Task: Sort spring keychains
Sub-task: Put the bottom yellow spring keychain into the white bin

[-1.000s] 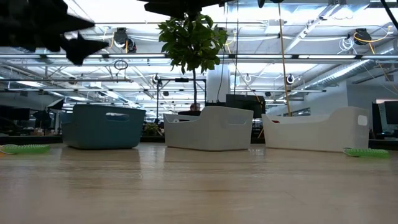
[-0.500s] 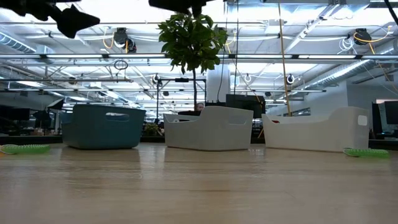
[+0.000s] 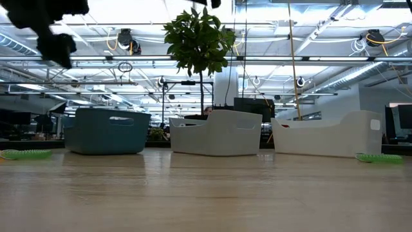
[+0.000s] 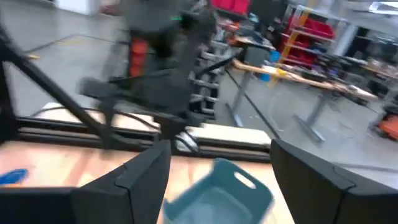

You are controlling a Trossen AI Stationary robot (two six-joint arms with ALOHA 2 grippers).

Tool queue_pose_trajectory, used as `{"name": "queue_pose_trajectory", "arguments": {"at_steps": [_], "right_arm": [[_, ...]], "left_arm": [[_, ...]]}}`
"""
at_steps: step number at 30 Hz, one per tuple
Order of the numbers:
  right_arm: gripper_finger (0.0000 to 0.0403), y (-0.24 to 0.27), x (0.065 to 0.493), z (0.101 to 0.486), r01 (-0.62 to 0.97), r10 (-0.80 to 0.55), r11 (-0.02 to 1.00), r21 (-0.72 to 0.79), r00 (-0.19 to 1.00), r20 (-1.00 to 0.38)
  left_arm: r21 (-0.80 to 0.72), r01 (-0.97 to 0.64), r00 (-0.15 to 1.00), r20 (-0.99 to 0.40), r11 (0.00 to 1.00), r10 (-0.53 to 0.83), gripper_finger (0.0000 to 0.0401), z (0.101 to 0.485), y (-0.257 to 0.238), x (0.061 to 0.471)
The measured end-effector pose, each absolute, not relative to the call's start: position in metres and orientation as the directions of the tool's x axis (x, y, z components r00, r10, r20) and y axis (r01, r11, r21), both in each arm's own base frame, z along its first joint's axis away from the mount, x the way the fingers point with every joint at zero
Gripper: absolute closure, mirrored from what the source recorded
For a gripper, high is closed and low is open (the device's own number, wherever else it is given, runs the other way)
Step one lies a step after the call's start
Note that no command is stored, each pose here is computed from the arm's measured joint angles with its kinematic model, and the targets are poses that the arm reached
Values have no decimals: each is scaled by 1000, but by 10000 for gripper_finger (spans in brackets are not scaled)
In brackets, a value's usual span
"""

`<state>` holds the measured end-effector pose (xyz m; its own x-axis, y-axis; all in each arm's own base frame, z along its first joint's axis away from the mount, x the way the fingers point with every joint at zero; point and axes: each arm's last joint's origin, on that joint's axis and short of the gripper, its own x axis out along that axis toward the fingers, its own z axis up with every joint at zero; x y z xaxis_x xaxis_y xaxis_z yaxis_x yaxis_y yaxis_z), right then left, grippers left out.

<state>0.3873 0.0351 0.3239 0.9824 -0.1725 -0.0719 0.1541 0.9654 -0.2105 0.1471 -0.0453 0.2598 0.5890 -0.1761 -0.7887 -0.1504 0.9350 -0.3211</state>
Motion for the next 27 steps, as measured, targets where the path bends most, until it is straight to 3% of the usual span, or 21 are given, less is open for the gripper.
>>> {"name": "queue_pose_trajectory", "arguments": {"at_steps": [8, 19, 27], "right_arm": [[140, 29, 382, 329, 165, -188, 963, -215, 978, -91], [140, 20, 382, 321, 181, -213, 966, -186, 962, -169], [140, 20, 382, 322, 176, -213, 960, -219, 964, -157]], "left_arm": [[-281, -170, 304, -927, 945, -221, 66, 255, -73, 153], [-87, -39, 101, -991, 995, -83, 66, 253, -138, 153], [-46, -3, 72, -996, 999, -46, 66, 244, -192, 154]]}}
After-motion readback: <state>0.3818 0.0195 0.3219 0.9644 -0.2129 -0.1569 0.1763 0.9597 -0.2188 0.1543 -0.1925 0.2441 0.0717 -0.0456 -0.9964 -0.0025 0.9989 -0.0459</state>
